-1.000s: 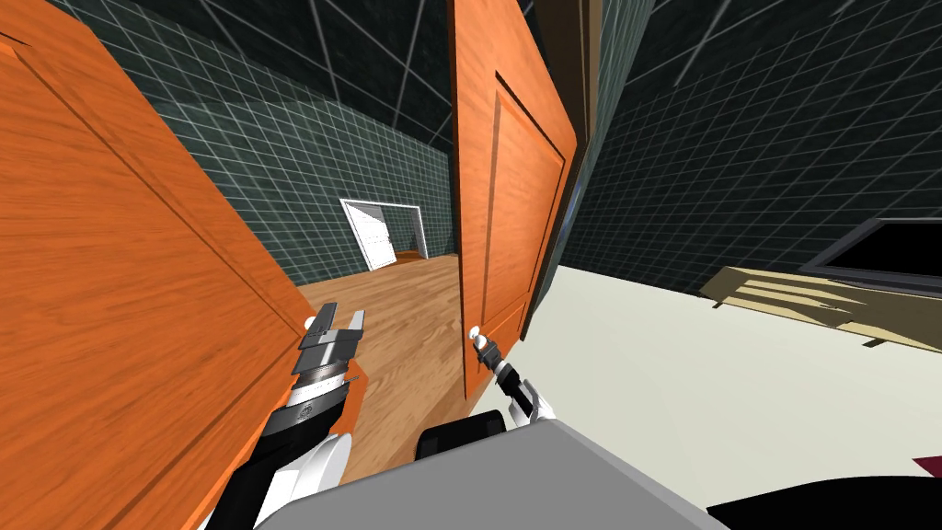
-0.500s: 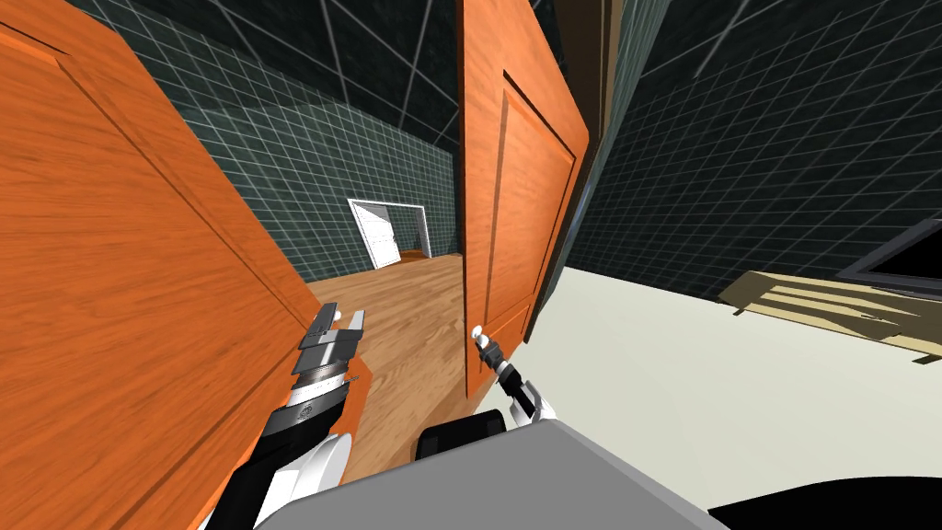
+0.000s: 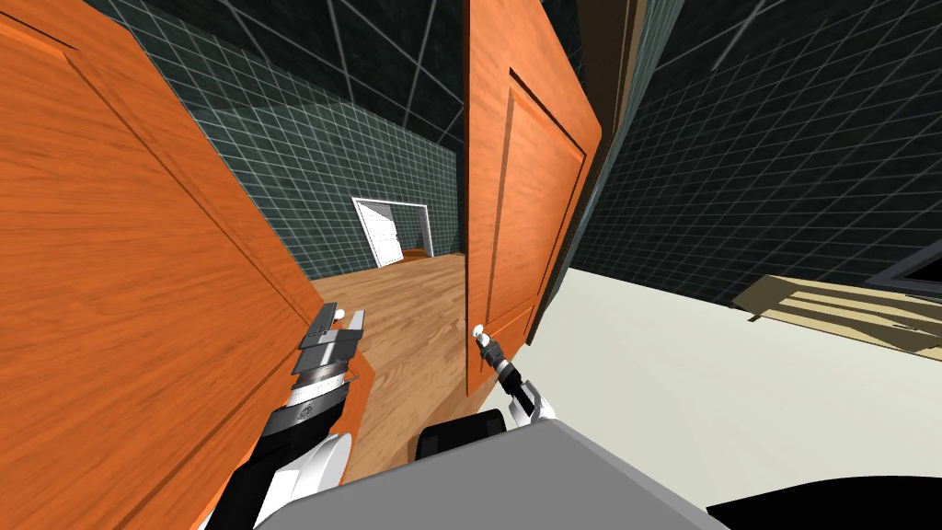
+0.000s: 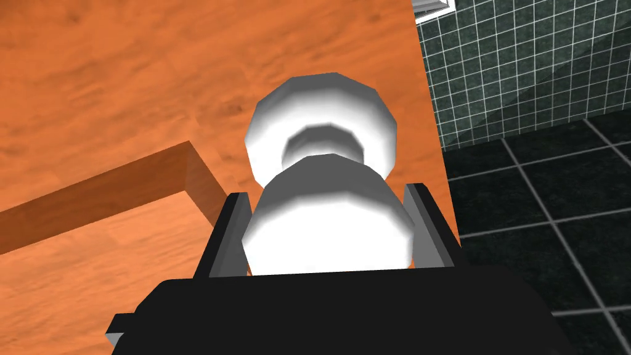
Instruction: Push the door open
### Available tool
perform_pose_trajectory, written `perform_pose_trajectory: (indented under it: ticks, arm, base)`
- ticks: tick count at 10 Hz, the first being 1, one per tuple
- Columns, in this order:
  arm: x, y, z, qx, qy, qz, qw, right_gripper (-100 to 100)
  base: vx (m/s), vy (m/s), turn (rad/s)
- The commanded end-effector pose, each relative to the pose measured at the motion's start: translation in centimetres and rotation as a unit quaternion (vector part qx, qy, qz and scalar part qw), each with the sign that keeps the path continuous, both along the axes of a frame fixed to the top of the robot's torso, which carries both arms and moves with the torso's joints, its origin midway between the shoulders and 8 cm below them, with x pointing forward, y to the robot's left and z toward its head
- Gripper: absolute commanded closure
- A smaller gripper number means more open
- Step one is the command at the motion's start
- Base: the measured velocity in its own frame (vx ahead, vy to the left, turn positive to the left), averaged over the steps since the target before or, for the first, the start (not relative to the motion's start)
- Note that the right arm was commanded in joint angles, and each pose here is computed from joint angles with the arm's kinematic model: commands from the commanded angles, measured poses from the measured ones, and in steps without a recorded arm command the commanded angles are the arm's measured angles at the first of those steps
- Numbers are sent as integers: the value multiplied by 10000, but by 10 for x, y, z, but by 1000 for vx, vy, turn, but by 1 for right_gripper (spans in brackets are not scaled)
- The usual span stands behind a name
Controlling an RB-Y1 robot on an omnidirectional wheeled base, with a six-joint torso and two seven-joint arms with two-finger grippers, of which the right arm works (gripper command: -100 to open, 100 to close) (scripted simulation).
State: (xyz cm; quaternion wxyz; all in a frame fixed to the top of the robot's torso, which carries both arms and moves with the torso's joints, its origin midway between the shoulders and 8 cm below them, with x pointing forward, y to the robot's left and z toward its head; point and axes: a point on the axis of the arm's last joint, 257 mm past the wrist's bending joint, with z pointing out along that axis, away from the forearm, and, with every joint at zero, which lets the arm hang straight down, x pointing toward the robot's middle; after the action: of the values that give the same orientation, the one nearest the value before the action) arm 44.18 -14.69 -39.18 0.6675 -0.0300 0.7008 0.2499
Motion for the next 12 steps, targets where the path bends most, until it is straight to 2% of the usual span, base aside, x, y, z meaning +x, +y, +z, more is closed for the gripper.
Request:
perform_pose_trajectory:
  ticks: [1, 3, 4, 5, 7, 8, 9, 10, 11, 12]
  arm:
    - [6, -13, 8, 206, -13, -122, 9997, 100]
    - [8, -18, 10, 452, 47, -195, 9988, 100]
    - [9, -24, 12, 706, 104, -269, 9971, 100]
    - [9, -24, 12, 706, 104, -269, 9971, 100]
    - [12, -34, 15, 1167, 192, -414, 9921, 100]
    - [12, -34, 15, 1215, 210, -412, 9915, 100]
    - [14, -40, 18, 1442, 239, -495, 9880, 100]
    - [14, -40, 18, 1495, 258, -492, 9872, 100]
    - [16, -46, 20, 1734, 287, -572, 9828, 100]
    - [16, -46, 20, 1774, 301, -569, 9820, 100]
  base:
    - [14, 4, 50]
    - [29, 7, 71]
    - [24, 9, 49]
    - [30, 9, 39]
    - [36, 12, 74]
    - [39, 3, 43]
    - [34, 0, 74]
    - [29, -1, 28]
    - [45, 0, 53]
    - [38, -2, 35]
